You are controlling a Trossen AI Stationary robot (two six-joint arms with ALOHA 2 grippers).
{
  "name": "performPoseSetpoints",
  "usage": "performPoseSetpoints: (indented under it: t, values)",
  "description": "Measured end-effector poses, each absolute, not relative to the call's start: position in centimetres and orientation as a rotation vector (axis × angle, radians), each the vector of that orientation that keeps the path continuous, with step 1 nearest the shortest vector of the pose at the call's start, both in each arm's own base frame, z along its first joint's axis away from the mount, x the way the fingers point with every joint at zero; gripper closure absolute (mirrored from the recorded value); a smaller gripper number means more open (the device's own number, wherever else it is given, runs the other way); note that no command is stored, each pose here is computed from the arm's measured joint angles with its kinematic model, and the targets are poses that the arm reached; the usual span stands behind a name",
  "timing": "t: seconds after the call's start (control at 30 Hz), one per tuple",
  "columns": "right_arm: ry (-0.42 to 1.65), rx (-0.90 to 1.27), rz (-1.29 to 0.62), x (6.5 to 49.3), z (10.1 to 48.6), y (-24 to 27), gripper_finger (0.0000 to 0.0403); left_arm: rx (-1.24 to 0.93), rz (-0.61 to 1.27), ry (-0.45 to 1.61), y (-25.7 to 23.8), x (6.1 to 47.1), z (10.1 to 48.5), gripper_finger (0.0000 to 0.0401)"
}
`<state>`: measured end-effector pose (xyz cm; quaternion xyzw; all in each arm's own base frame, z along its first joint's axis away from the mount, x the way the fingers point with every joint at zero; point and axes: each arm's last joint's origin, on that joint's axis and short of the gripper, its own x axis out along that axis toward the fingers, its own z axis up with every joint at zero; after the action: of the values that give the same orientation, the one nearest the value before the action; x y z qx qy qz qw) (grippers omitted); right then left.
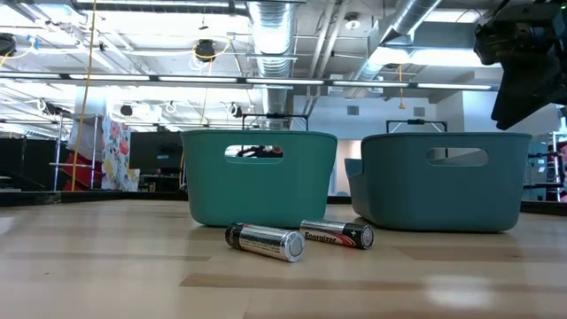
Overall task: Sort batteries
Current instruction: Put the black battery into the blue bin
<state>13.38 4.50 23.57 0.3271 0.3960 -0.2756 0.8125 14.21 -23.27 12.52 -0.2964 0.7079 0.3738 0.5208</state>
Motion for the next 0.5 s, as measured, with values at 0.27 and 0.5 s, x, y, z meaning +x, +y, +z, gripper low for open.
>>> performPoseSetpoints:
  t: [0.27,0.5]
  values:
    - [0.845,0.698,-0.588,13.4,23.6,4.5,0.0280,-0.705,0.907,1.684,-22.6,13.8,13.8,0.0366]
    - [0.845,0.698,-0.588,13.4,23.6,4.5,0.0280,-0.759,0.940,1.579,-20.6,12.6,17.9,0.0366]
